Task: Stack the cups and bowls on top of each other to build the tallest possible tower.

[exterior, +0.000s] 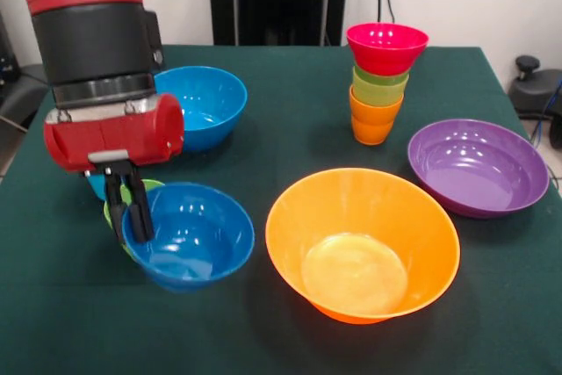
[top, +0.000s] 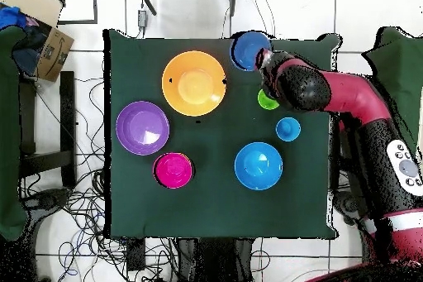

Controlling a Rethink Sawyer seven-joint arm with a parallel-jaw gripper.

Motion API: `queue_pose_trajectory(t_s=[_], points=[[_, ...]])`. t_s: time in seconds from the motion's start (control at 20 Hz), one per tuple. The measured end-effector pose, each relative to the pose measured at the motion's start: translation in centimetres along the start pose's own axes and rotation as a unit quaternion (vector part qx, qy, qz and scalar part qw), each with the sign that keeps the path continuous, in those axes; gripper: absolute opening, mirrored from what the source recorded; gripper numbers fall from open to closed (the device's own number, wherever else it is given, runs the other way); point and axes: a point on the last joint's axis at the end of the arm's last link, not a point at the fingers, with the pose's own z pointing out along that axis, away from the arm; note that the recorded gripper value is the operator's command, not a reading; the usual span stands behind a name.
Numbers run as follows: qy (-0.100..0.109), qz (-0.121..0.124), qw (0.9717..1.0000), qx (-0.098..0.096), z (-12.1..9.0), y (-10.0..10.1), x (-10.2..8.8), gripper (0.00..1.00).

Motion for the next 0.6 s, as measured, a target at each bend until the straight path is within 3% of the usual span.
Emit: queue_pose_trajectory(t_s=[0.3,0.6], points=[[0.039,0.013,0.9991,-0.008,-3.3,0.6,0.3,0.0],[0.071,0.007,0.9974,-0.012,-7.0,3.0,0.1,0.0]])
